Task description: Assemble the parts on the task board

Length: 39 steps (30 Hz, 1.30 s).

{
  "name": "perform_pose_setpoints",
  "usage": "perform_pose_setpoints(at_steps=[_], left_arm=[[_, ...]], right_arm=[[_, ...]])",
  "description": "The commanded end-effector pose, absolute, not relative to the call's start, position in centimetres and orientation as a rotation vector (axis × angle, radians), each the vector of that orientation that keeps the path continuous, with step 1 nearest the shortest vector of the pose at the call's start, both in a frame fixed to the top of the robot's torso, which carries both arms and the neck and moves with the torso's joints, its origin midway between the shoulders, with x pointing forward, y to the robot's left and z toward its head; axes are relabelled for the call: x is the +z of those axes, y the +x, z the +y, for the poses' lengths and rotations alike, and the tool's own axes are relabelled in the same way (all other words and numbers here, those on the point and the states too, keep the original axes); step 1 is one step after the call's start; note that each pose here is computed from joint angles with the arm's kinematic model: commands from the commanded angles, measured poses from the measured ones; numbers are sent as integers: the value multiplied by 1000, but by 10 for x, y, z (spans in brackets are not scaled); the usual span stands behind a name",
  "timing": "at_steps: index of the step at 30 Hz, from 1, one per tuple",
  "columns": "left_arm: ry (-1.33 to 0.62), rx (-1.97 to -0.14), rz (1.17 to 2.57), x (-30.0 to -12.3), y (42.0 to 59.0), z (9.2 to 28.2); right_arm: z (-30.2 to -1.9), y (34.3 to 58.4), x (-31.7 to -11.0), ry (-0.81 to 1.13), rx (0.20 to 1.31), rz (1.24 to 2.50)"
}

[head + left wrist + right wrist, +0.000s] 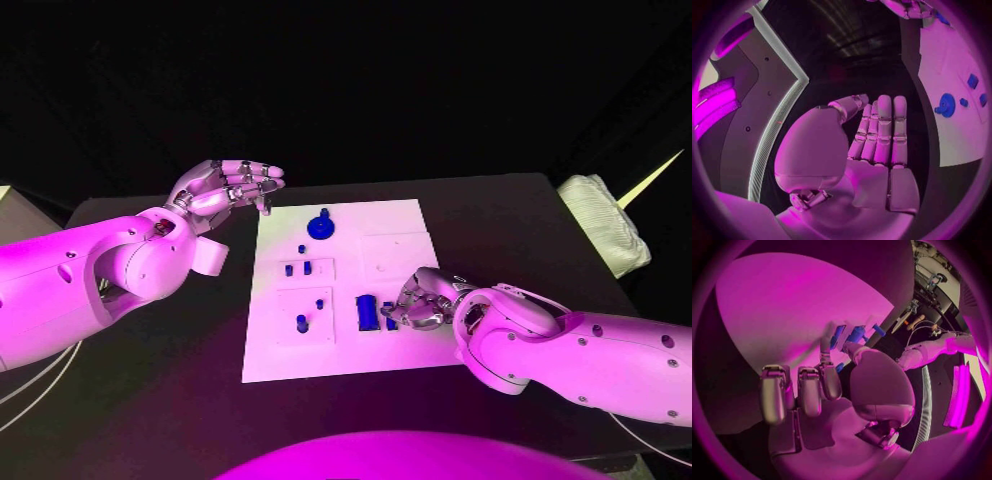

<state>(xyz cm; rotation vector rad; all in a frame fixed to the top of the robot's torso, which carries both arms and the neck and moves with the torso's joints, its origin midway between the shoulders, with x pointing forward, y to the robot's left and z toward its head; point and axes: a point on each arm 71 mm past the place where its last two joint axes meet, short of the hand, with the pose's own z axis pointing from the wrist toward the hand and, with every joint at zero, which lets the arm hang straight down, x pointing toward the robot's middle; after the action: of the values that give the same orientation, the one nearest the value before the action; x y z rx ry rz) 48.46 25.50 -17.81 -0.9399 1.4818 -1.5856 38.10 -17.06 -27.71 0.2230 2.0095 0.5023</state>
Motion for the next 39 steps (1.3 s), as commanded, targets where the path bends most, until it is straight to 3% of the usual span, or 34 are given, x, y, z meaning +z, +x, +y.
perform_pose_setpoints(at_steps=[1,10,18,30,39], left_arm=[[-935,-1607,1485,-177,484,253],[-933,-1608,1479,-177,485,253],[-956,-1601,1433,-179,491,255],[-1203,-1539,1228,-204,520,255],[-1207,-1478,1168,-218,541,261]], right_arm=[[-170,380,-277,193,508,2011],[-181,381,-273,217,537,1958],[-190,392,-249,304,788,1822],[-224,477,-235,719,1095,1595],[-230,524,-237,866,1217,1466]])
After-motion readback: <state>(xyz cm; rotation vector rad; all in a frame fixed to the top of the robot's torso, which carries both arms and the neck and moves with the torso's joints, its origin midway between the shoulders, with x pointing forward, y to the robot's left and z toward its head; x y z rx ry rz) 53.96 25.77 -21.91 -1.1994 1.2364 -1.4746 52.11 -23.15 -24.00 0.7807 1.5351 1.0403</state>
